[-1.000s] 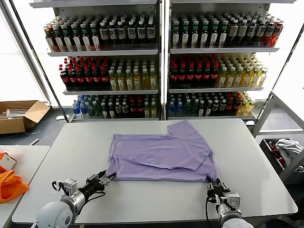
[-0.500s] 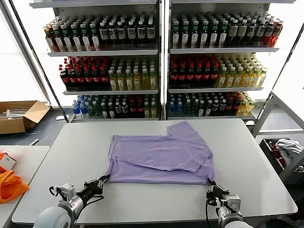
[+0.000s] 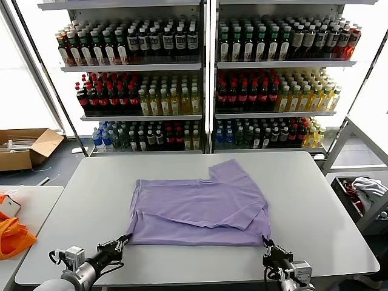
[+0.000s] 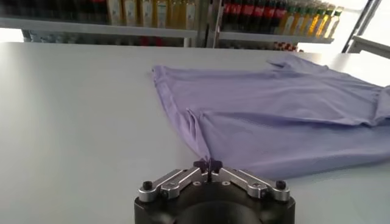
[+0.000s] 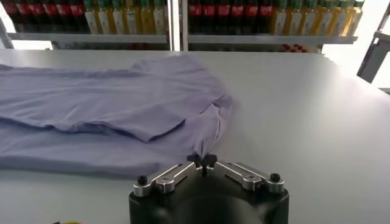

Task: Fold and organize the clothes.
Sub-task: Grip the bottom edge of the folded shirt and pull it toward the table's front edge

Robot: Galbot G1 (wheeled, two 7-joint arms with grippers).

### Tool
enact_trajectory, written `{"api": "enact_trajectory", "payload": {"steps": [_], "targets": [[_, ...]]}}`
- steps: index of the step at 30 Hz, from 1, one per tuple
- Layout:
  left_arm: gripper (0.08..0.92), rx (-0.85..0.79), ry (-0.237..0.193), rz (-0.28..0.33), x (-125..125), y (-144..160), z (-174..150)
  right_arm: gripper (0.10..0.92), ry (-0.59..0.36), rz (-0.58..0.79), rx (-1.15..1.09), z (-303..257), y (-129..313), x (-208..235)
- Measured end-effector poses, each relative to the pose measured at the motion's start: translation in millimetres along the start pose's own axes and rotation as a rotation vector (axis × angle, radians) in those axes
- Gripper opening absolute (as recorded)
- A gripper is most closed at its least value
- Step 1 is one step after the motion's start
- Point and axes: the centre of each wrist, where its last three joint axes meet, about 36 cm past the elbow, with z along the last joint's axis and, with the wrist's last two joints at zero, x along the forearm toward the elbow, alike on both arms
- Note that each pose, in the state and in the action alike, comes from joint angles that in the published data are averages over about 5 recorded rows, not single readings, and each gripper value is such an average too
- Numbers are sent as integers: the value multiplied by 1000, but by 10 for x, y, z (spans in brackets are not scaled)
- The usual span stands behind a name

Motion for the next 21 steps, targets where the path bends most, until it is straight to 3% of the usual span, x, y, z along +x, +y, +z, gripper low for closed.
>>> {"api": "enact_trajectory", "payload": {"steps": [12,15,21], "targets": [[86,12,32,-52,577,-118,78,128,46,-68,43,47,87,359],[104,8,43,-59,680,-157,87,195,44,-82,51,40,86,388],[256,-12,50,-83,832,-162,56,350,8,-101,70,-56,42,415]]}}
